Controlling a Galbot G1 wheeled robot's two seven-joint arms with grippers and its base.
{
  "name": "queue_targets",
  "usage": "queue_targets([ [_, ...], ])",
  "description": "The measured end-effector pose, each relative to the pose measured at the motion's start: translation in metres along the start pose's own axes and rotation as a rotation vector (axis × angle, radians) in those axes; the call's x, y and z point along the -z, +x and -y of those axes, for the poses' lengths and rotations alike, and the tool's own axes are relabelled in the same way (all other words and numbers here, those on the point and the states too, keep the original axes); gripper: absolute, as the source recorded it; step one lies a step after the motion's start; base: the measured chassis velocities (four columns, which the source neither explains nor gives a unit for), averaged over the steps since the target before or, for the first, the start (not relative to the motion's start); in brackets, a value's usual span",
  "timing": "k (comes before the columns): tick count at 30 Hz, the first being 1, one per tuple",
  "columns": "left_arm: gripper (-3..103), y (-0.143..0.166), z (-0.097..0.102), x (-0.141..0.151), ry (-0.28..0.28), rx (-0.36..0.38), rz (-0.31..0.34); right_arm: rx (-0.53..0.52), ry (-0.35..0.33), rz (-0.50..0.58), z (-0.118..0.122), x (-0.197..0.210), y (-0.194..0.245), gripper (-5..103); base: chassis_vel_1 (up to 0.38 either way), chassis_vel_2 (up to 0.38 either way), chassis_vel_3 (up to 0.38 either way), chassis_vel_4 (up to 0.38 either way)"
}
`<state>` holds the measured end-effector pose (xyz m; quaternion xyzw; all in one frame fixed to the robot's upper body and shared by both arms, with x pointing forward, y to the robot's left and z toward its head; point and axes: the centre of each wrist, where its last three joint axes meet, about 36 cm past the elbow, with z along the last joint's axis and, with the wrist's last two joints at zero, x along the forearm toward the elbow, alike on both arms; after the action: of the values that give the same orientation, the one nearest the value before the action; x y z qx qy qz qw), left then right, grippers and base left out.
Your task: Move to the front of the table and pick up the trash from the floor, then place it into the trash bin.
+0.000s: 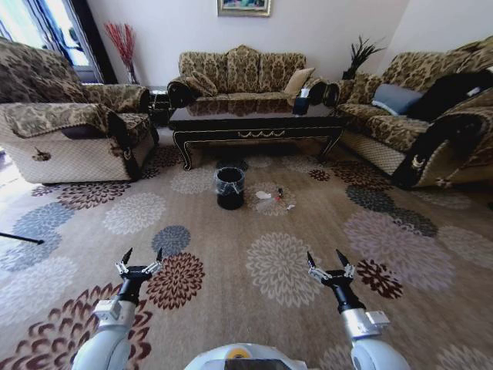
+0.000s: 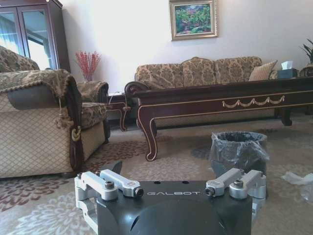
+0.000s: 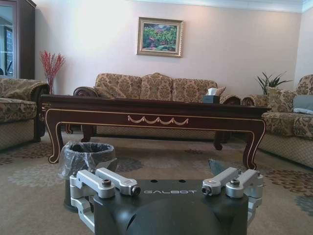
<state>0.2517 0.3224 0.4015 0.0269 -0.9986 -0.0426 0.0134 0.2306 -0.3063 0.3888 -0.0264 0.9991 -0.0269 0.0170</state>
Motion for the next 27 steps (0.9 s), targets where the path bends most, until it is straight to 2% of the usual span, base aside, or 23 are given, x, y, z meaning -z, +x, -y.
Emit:
queue_targets([
  [27, 100, -0.0019, -0.0041, -0.0037, 0.007, 0.009, 0.004, 0.003, 0.008, -0.016, -0.0053, -0.0039, 0.0025, 100, -0.285, 0.29, 0.288, -0.292],
])
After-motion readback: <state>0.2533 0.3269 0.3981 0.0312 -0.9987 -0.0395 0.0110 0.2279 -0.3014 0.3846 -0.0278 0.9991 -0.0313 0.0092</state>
